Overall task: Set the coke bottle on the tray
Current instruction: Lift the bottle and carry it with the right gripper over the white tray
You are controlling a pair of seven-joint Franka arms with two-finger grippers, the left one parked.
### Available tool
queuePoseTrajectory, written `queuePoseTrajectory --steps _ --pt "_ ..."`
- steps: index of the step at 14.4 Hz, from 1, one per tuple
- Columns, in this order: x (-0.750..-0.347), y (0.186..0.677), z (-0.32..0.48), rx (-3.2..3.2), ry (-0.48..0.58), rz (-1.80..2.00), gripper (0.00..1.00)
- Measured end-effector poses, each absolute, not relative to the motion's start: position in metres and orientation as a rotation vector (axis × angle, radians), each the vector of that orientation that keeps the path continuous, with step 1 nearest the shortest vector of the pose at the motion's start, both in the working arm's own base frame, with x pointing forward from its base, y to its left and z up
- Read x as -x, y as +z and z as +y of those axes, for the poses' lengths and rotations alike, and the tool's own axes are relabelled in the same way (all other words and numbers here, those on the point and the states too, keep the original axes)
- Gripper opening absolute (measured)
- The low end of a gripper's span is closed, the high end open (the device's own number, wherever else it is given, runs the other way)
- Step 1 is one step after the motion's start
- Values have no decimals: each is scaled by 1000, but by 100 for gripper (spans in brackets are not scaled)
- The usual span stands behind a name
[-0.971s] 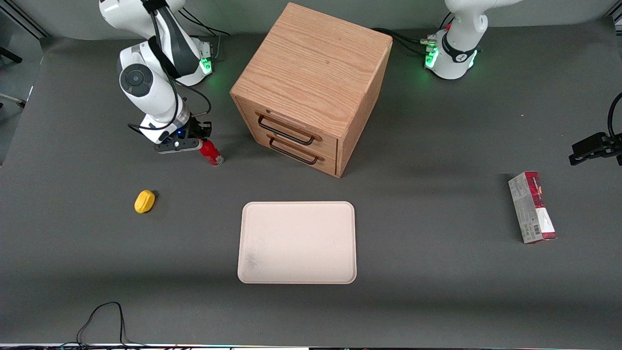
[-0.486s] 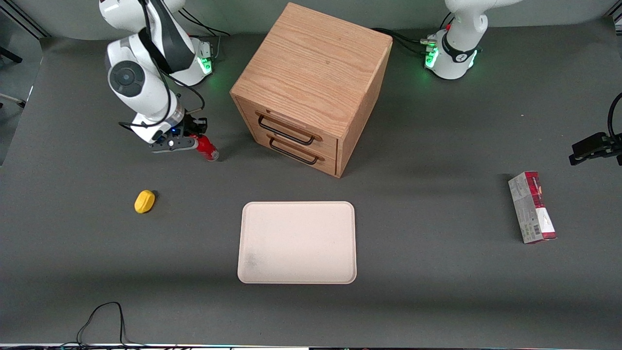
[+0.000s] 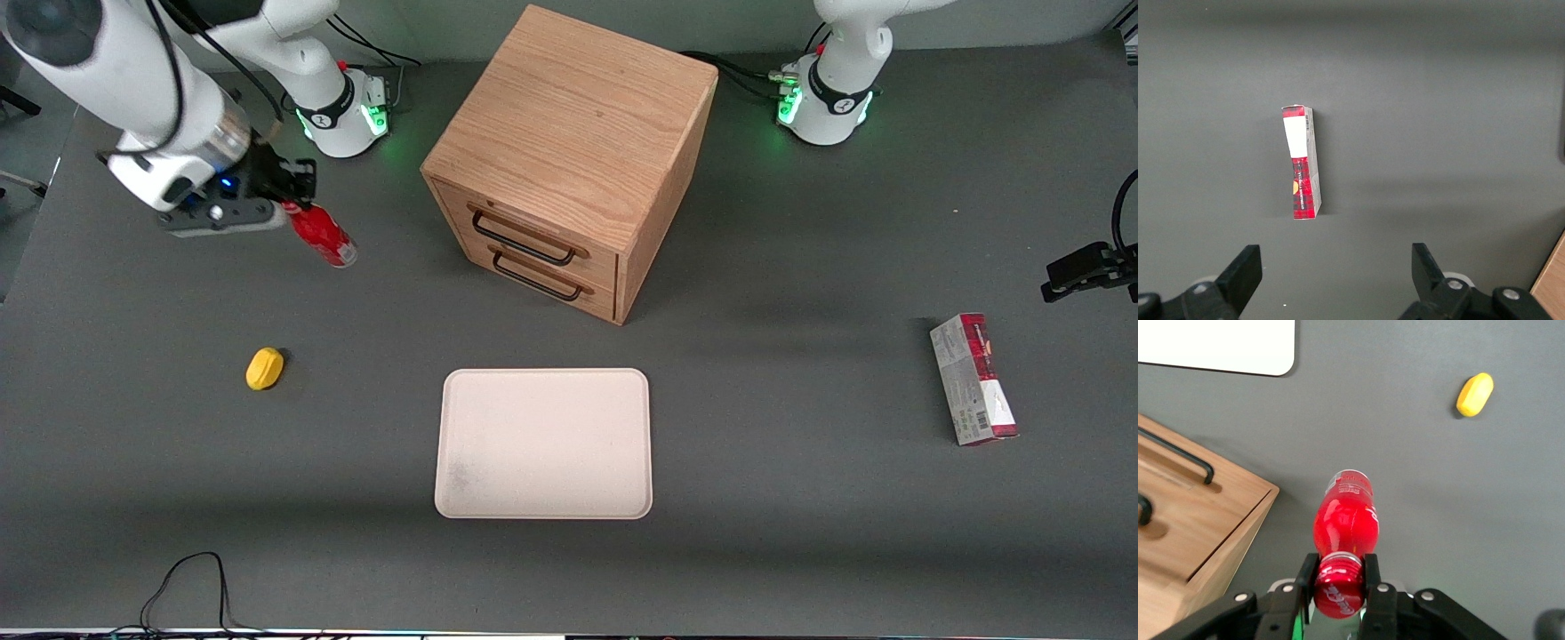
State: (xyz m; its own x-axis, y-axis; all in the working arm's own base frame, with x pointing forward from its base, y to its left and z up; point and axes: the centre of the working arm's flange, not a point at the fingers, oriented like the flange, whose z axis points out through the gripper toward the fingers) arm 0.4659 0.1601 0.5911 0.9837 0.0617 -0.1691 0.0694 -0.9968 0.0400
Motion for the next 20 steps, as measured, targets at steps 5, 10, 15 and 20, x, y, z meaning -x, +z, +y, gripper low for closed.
queuePoseTrajectory --steps 5,10,15,20 --pt "-486 640 168 -3104 -167 100 31" --pt "-572 627 206 -3122 -152 98 31" --pt "-635 575 250 -3122 -141 146 31" --pt "-647 563 276 -3156 -63 202 31"
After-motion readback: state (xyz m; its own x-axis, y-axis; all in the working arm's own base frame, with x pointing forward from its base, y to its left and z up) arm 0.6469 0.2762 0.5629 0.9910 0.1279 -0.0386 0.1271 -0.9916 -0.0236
